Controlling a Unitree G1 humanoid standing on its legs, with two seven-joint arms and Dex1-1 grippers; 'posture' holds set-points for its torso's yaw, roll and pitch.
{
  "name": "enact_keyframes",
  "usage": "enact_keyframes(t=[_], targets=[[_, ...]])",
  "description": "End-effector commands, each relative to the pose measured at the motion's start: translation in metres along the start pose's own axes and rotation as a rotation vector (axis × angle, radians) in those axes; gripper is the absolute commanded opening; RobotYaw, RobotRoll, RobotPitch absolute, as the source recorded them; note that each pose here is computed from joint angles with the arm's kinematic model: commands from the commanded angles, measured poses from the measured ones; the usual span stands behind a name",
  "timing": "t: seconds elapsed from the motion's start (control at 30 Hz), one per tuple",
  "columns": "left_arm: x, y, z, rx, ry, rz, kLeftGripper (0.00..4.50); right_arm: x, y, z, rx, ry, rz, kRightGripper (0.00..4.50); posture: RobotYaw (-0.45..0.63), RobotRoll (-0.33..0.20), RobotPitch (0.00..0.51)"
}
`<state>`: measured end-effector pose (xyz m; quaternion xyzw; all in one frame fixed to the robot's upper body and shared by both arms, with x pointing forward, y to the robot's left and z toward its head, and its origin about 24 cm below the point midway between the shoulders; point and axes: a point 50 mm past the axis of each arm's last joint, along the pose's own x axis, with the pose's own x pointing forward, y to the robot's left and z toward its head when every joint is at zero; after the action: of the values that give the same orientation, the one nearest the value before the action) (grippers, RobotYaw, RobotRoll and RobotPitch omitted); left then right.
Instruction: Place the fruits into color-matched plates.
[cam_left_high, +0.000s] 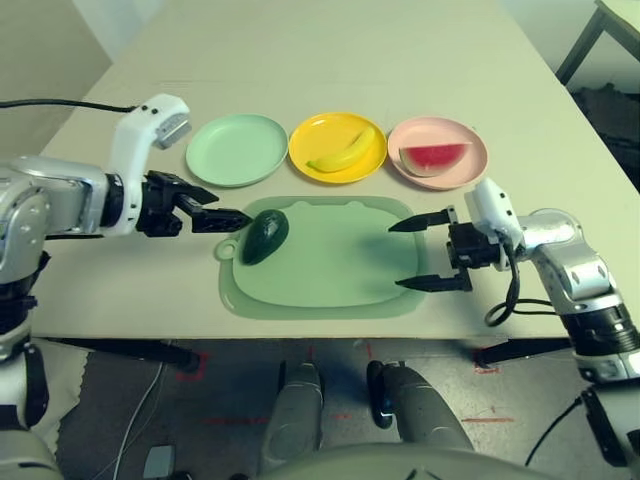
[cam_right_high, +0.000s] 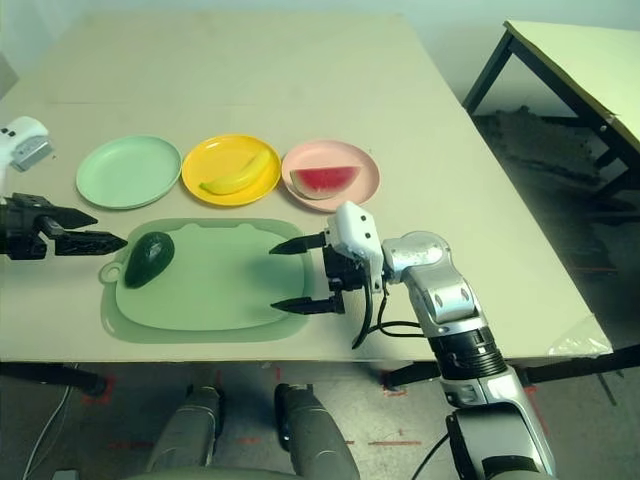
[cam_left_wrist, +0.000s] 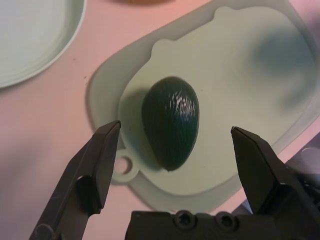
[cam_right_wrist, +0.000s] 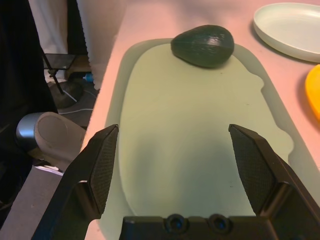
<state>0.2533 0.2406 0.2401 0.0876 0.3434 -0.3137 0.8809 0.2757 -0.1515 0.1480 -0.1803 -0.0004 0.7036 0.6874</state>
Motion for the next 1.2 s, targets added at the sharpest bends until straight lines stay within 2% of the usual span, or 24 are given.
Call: enact_keyframes(t=[0.03, 0.4, 0.67, 0.97, 1.2], targets=[[0.006, -0.006, -0.003, 0.000, 0.042, -0.038, 4.50, 0.001, 0.004, 0.001, -0.011, 0.006, 0.012, 4.45, 0.00, 0.000, 0.197], [0.019, -0.013, -0.006, 0.045, 0.080, -0.064, 4.50, 0.004, 0.007, 0.005, -0.026, 0.013, 0.004, 4.45, -0.02, 0.000, 0.198], [0.032, -0.013, -0.005, 0.107, 0.091, -0.029, 4.50, 0.015, 0.010, 0.011, 0.007, -0.048, 0.009, 4.45, -0.02, 0.000, 0.199], [0.037, -0.013, -0.005, 0.126, 0.091, -0.023, 4.50, 0.018, 0.010, 0.001, 0.066, -0.026, -0.121, 4.45, -0.02, 0.000, 0.197], [0.041, -0.009, -0.008, 0.124, 0.097, 0.006, 4.50, 0.025, 0.018, 0.002, 0.089, -0.041, -0.137, 4.45, -0.03, 0.000, 0.197]])
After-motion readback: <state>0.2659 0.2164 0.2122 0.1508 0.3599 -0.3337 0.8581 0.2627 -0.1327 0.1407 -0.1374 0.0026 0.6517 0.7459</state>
